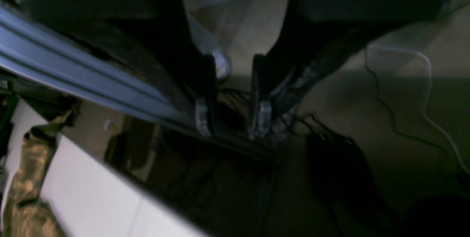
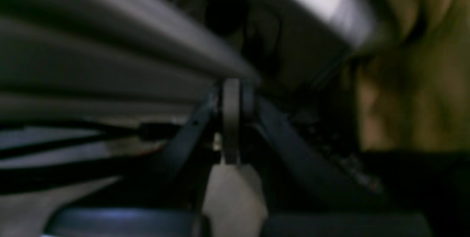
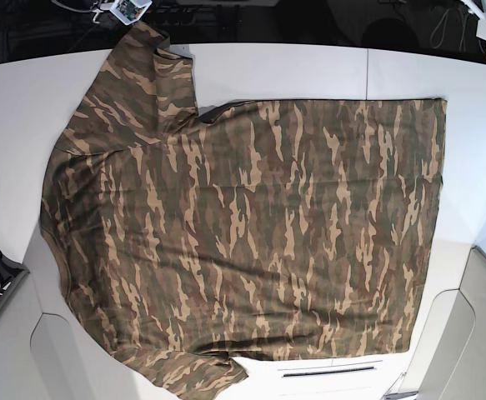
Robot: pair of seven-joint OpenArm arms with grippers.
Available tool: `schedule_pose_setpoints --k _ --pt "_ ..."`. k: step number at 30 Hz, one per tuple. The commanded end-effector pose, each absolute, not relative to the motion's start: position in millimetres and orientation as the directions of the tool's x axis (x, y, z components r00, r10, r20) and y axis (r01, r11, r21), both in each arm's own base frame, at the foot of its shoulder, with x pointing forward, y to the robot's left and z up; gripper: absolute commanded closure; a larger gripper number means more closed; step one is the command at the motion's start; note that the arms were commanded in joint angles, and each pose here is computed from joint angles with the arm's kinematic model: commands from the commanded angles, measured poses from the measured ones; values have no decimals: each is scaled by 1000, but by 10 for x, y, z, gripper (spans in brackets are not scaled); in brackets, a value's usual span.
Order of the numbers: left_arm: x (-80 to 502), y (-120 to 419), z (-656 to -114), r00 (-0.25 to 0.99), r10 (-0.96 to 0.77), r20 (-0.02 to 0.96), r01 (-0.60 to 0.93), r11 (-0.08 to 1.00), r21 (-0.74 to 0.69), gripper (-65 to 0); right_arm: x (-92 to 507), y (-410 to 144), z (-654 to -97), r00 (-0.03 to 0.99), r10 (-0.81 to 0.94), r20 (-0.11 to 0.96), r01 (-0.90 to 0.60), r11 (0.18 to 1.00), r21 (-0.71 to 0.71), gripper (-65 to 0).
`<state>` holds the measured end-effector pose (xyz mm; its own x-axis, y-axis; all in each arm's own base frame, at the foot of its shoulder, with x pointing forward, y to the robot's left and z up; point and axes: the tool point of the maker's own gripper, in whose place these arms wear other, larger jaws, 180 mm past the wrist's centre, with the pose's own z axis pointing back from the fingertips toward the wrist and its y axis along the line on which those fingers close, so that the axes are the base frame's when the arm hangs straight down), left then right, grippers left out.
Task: Fold the T-shirt properly
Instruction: 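Move both grippers from rest toward the shirt's shoulder corners, then grasp the shirt's shoulder and sleeve edges with both grippers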
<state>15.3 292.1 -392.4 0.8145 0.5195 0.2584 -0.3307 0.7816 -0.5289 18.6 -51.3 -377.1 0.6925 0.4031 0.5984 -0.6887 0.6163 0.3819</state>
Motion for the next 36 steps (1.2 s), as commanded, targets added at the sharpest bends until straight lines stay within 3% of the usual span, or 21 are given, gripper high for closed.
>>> schedule_pose_setpoints --k 1,6,12,16,17,19,21,23,29,36 --pt "215 2979 -3798 811 502 302 -300 798 -522 -157 294 -492 -3651 664 389 638 -706 608 364 0" --pt "368 2983 -3642 810 457 367 -242 831 -502 -169 782 -703 -3613 625 403 668 -690 685 232 0" --pt "530 3053 -3538 789 438 431 -207 850 -485 -277 1284 -1182 -3628 680 360 639 -550 826 120 0" --pt "677 3176 -3475 782 402 477 -178 877 -447 -289 1562 -1530 -3543 676 342 652 -479 877 37 0" --pt "716 3211 -3462 778 393 490 -173 884 -434 -302 1629 -1640 -3527 684 316 658 -434 901 19 -18" --pt "785 3278 -3426 769 376 516 -163 897 -411 -371 1731 -1852 -3521 702 257 664 -343 939 -1 -140" --pt "866 3327 -3388 761 360 539 -149 906 -396 -422 1801 -2000 -3548 717 200 668 -272 962 3 -258" --pt "953 3381 -3355 755 339 561 -135 918 -373 -425 1834 -2113 -3640 737 156 657 -220 975 14 -316" --pt "1095 3553 -3263 735 286 615 -118 947 -299 -425 1760 -2241 -4075 824 19 566 -114 985 133 -317" --pt "1117 3570 -3241 731 280 622 -113 949 -294 -425 1691 -1967 -4278 855 -78 513 -97 947 307 -317"
